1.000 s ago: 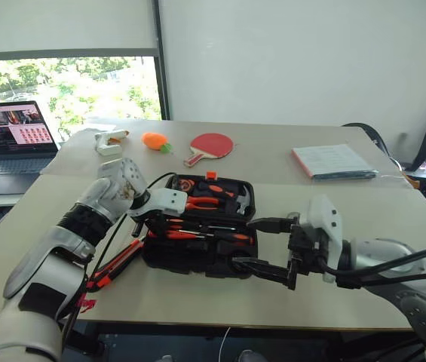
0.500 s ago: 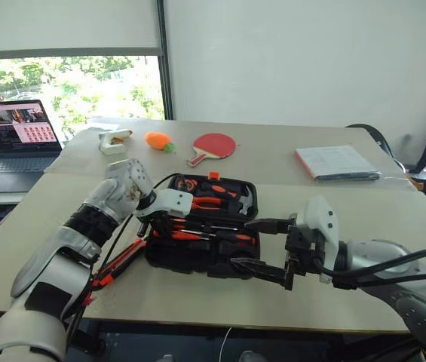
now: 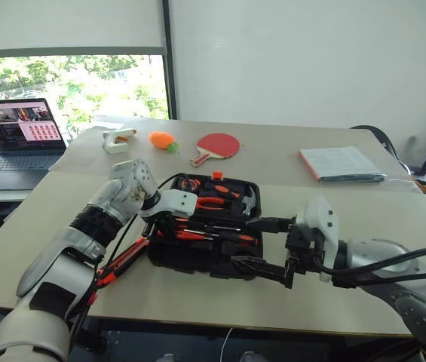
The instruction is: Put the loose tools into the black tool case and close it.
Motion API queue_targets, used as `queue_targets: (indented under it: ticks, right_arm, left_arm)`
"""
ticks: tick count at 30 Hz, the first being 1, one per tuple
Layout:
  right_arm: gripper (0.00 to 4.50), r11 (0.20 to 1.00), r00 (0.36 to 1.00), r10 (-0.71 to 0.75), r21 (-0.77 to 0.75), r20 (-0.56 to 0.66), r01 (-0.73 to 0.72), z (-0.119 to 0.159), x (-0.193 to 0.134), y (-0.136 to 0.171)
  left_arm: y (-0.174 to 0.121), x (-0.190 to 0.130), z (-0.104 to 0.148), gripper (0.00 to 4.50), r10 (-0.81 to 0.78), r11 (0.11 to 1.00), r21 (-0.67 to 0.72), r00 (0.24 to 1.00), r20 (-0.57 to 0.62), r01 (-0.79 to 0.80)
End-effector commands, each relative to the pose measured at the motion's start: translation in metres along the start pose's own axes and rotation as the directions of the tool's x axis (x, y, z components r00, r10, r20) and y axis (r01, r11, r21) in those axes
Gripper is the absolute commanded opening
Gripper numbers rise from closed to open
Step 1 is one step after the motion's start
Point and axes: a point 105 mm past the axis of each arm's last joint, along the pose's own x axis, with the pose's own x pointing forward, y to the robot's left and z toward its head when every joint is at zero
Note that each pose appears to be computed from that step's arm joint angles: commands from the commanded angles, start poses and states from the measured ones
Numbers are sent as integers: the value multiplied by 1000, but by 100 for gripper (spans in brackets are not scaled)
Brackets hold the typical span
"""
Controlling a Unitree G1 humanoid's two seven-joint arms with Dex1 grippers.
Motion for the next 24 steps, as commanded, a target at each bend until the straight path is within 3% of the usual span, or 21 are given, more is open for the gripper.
queue_targets:
  ticks: [1,6,14,18,24]
  right_arm:
    - [450,999,999,-1,-33,38,2,8,-1,1]
    - [450,1000,999,5,-28,36,-4,6,0,2]
    - [450,1000,999,12,-26,35,-11,6,1,0]
    - [450,1000,999,16,-25,37,-15,7,1,-1]
    - [450,999,999,20,-26,35,-19,8,1,0]
  left_arm:
    - [-3,-9,3,268,-10,1000,0,999,34,10]
    - [-1,-33,10,441,22,1000,-14,996,91,-21]
    - [-4,-44,17,441,12,1000,-25,990,141,-9]
    - [0,-40,22,349,19,1000,-10,985,172,-17]
    - [4,-21,22,129,28,999,15,987,158,-31]
